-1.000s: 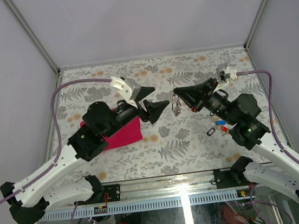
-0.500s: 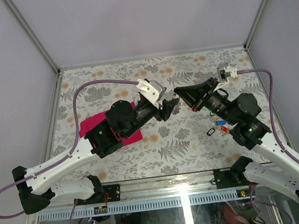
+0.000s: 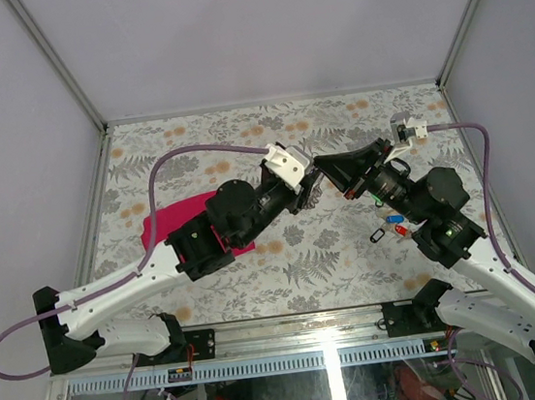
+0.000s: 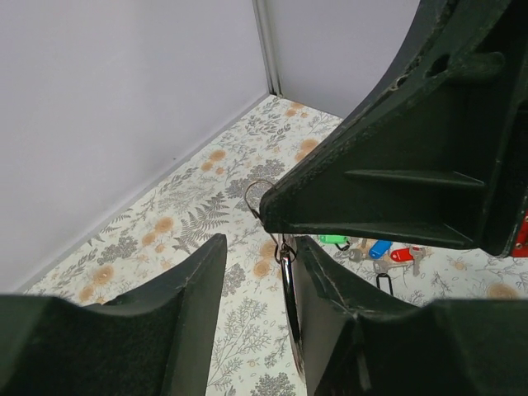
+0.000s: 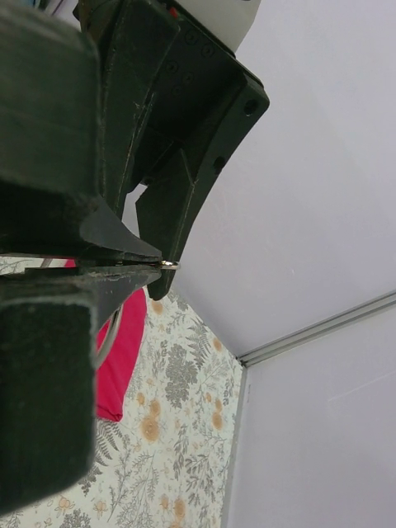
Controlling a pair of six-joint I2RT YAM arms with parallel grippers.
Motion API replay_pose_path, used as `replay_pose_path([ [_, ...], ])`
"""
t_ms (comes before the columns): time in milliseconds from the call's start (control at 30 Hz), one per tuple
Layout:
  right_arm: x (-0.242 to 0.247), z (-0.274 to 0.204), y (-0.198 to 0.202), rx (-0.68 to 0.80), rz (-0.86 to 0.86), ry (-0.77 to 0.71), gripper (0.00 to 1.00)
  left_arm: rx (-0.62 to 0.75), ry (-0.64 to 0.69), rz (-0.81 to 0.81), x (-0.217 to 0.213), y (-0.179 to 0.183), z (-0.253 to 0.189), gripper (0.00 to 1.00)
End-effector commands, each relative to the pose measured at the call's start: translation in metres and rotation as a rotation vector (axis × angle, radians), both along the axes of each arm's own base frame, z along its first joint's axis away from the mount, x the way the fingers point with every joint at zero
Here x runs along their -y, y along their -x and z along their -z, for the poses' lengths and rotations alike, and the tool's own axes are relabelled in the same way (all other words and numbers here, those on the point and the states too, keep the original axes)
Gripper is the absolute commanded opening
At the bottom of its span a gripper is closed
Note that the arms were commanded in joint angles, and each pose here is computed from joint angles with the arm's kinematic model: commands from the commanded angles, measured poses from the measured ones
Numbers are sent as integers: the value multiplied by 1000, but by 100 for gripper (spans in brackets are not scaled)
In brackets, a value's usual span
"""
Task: Put the keys on the keyring
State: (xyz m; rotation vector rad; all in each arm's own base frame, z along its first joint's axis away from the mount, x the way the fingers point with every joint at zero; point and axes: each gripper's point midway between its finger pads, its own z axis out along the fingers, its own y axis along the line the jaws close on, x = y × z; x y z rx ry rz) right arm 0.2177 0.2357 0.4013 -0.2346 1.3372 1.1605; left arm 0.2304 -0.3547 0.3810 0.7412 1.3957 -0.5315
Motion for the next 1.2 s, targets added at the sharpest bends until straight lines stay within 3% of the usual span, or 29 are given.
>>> replay_pose_path([
  [0, 11, -40, 13, 89, -1, -95, 0, 68, 97, -40, -5, -3, -42, 38],
  [267, 9, -36, 16, 84, -24, -99, 0, 74, 122, -32, -3, -2, -48, 36],
  [433, 10, -36, 18, 85, -27, -94, 0, 77, 131, -35, -3, -3, -50, 28],
  [533, 9, -32, 18, 78, -29, -82, 0, 76, 145, -35, -4, -2, -53, 17],
  [600, 9, -31, 19, 80, -33, -81, 0, 75, 152, -32, -6, -1, -55, 3],
  [667, 11, -33, 21, 86, -30, -82, 1, 75, 155, -23, -7, 2, -55, 0],
  [933, 25, -42, 23, 104, 38, -35, 34, 63, 96, 30, -6, 10, -42, 0],
  [1167, 36, -44, 18, 60, 102, -7, 47, 49, 52, 80, -3, 18, -30, 0],
])
